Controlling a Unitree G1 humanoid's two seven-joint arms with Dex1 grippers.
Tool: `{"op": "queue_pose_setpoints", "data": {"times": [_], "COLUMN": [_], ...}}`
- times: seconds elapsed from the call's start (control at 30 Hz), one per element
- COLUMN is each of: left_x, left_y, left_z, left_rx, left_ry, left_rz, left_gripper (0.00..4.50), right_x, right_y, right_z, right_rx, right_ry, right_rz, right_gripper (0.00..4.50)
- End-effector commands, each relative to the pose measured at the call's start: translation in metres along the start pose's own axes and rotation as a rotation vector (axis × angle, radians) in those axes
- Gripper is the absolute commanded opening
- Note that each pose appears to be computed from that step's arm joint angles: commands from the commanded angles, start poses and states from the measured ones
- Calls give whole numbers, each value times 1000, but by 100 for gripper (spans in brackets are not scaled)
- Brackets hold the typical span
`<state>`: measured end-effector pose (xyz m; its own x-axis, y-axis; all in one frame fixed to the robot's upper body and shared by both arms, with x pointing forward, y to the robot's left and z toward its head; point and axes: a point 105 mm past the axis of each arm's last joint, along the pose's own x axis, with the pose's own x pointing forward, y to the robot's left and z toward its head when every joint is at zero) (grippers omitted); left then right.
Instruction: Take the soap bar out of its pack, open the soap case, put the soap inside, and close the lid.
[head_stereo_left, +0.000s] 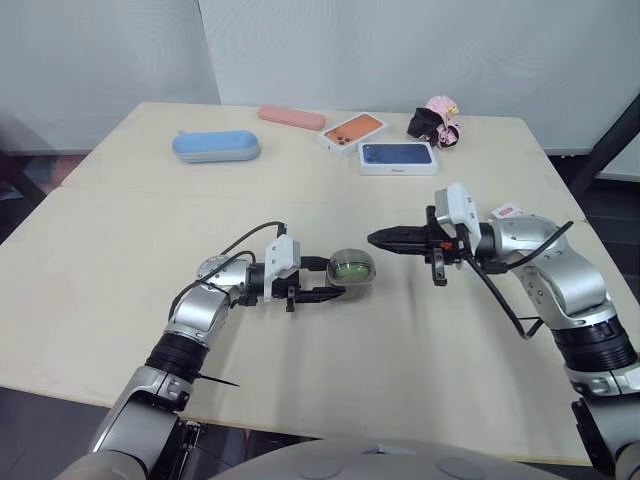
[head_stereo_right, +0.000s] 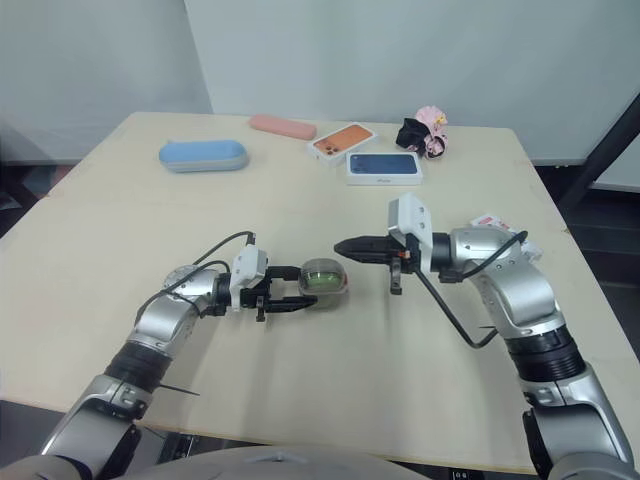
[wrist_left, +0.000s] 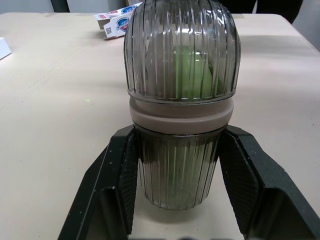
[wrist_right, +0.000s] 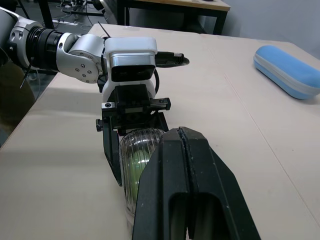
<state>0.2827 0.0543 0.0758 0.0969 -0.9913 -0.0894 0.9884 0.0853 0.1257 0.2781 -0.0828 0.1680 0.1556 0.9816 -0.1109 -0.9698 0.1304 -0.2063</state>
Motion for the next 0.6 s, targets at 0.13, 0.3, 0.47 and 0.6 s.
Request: {"op": "queue_pose_setpoints", "data": {"times": [0.13,0.3,0.47,0.6], "left_x": [-2,-3,-2,-1], "left_y": [6,6,6,5], "left_z": [10,10,10,10], "left_rx": [34,37,38,39], "left_ry": [-18,-16,-16,-16], "left_rz": [9,11,13,14], "left_gripper": [187,187,187,187], "right_x": [6,9,11,11], "right_y": [1,3,4,4], "right_z": [8,5,3,0], "right_rx": [-62,-68,-68,-66], "right_ry": [11,25,36,47], "right_rz": [30,45,56,58], "right_gripper": [2,2,2,2]}}
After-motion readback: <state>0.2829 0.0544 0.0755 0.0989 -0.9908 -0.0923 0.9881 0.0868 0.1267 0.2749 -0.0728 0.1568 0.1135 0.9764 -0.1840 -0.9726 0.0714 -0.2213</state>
